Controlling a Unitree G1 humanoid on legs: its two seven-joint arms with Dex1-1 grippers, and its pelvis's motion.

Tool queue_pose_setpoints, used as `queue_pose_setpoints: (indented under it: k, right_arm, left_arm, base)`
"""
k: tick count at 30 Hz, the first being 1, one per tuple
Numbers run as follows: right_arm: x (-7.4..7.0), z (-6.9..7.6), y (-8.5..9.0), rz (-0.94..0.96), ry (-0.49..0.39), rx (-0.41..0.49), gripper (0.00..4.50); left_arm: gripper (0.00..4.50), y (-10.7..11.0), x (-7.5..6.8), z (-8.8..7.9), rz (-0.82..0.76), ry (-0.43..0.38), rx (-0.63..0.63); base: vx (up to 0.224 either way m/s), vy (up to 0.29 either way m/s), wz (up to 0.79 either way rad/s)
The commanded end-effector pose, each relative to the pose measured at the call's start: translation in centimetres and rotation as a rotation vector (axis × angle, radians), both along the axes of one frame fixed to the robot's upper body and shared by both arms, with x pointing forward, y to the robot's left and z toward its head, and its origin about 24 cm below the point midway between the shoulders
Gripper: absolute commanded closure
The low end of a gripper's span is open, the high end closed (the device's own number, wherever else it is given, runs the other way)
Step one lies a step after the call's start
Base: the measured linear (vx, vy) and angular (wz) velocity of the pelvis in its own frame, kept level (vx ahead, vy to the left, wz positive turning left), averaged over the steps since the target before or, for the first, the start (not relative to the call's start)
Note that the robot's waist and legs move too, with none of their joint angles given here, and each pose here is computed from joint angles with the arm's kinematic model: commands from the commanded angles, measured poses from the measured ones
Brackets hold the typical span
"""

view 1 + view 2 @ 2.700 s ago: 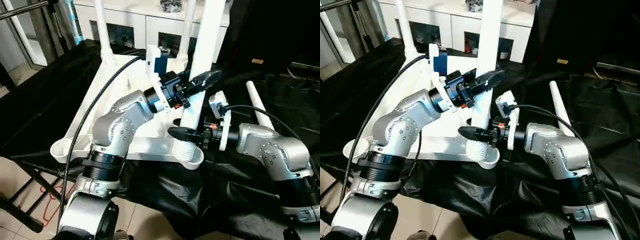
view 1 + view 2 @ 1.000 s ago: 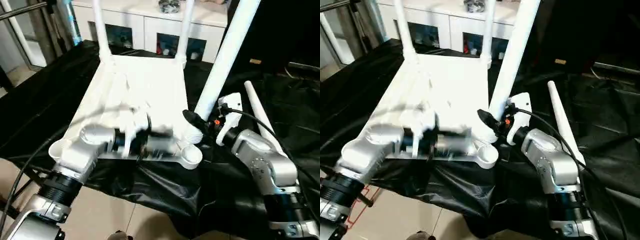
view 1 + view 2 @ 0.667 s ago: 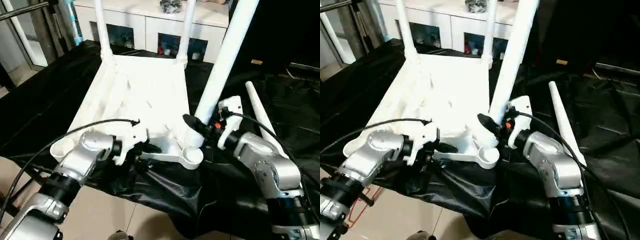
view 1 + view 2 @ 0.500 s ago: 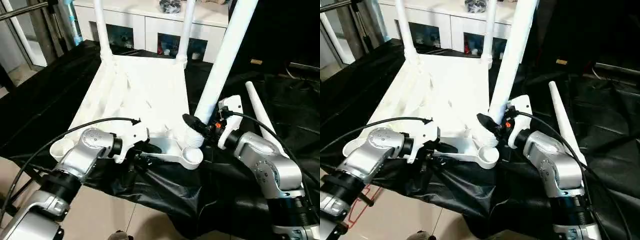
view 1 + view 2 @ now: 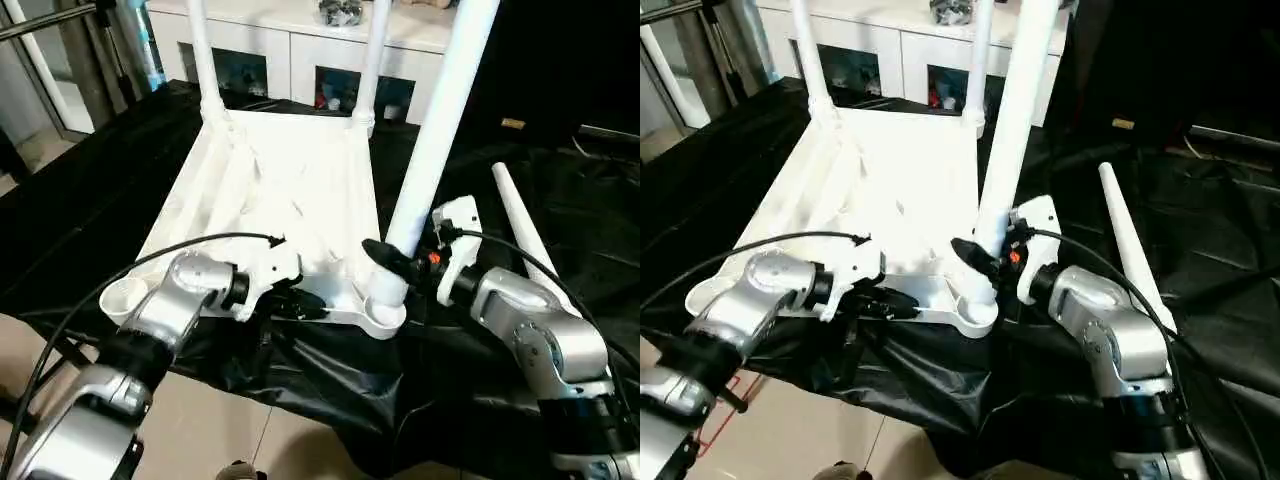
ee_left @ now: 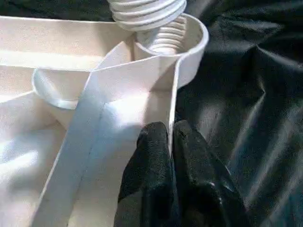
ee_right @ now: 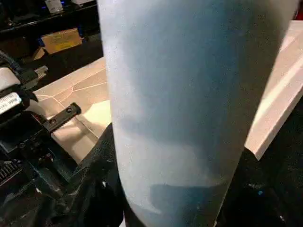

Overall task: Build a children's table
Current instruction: Insert table leg to table base

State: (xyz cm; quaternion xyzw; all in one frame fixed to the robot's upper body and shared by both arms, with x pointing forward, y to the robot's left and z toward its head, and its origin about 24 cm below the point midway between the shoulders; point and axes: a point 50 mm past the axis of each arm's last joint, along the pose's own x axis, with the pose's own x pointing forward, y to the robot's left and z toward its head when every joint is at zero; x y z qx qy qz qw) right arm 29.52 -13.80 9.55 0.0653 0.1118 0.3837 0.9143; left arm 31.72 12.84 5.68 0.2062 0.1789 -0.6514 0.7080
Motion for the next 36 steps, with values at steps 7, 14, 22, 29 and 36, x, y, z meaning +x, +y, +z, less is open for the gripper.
queue_pose_setpoints:
  k: [7, 14, 22, 29, 36]
  right_arm:
    - [-0.1, 0.4, -0.3, 0.011, -0.004, -0.006, 2.60]
    - [0.0, 0.2, -0.5, -0.003, 0.008, -0.019, 2.60]
    - [0.0, 0.2, -0.5, -0.005, 0.010, -0.018, 2.60]
    - [0.1, 0.2, -0.5, -0.003, 0.011, -0.019, 2.60]
    - [0.2, 0.2, -0.5, -0.002, 0.014, -0.019, 2.60]
  left_arm:
    - [4.50, 0.2, -0.3, -1.0, -0.073, 0.040, 0.078]
    - [4.22, 0.0, 0.1, -1.0, -0.029, 0.028, 0.066]
    - [3.85, -0.1, 0.5, -1.2, -0.004, -0.008, 0.079]
    - [3.85, 0.2, 0.5, -1.3, -0.007, -0.001, 0.087]
    - [4.44, 0.4, 0.4, -1.8, -0.025, 0.020, 0.132]
  base:
    - [0.000, 0.000, 0.00]
    - [0.000, 0.000, 0.00]
    - [0.000, 0.000, 0.00]
    - [0.000, 0.000, 0.00]
    - [0.000, 0.000, 0.00]
